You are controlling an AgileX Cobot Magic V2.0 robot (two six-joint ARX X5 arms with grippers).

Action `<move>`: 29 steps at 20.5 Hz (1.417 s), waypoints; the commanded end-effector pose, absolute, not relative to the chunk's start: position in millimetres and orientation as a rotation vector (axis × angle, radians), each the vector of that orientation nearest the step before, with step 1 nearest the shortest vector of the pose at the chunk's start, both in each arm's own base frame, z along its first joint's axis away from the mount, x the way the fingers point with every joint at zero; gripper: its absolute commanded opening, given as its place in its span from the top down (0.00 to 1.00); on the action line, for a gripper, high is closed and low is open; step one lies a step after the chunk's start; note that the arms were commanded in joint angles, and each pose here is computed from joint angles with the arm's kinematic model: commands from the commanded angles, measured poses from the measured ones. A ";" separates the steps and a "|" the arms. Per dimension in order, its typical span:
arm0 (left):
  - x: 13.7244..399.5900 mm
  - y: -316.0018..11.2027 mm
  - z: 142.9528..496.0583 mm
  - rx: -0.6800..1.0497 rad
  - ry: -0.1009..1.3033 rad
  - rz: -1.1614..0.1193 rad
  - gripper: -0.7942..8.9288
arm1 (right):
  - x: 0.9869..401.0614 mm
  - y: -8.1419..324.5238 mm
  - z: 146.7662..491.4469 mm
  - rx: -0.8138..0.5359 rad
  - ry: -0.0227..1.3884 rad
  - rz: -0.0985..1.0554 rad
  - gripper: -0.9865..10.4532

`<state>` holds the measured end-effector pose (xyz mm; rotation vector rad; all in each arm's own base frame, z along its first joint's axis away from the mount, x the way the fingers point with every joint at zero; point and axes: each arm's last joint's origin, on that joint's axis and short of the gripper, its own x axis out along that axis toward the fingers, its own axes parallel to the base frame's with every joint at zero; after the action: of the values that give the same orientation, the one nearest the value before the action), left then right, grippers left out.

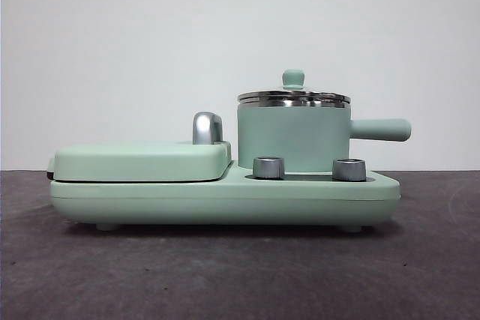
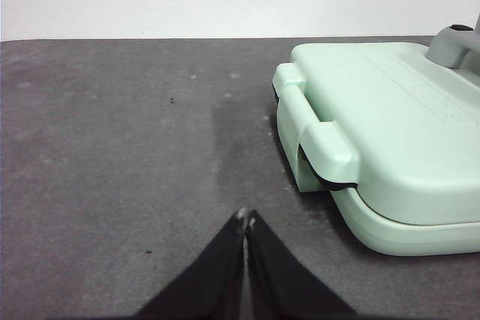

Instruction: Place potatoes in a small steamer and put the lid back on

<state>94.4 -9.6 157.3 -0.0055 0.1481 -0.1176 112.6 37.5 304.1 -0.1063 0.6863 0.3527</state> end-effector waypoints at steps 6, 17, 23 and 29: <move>95.5 -9.9 152.2 0.013 0.150 -0.122 0.91 | 113.9 38.3 306.9 -0.099 0.673 0.353 0.90; 95.5 -9.9 152.2 0.013 0.150 -0.122 0.91 | 97.0 11.1 208.4 -0.043 0.145 0.140 0.90; 95.5 -9.8 152.3 0.013 0.149 -0.121 0.91 | 96.4 6.6 156.0 -0.027 0.107 0.088 0.90; 95.6 -9.8 152.2 0.013 0.150 -0.121 0.91 | 96.4 6.0 155.2 -0.028 0.115 0.081 0.90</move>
<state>94.4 -9.6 157.3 -0.0012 0.1478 -0.1187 96.0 5.9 155.4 -0.0446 0.1244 0.0827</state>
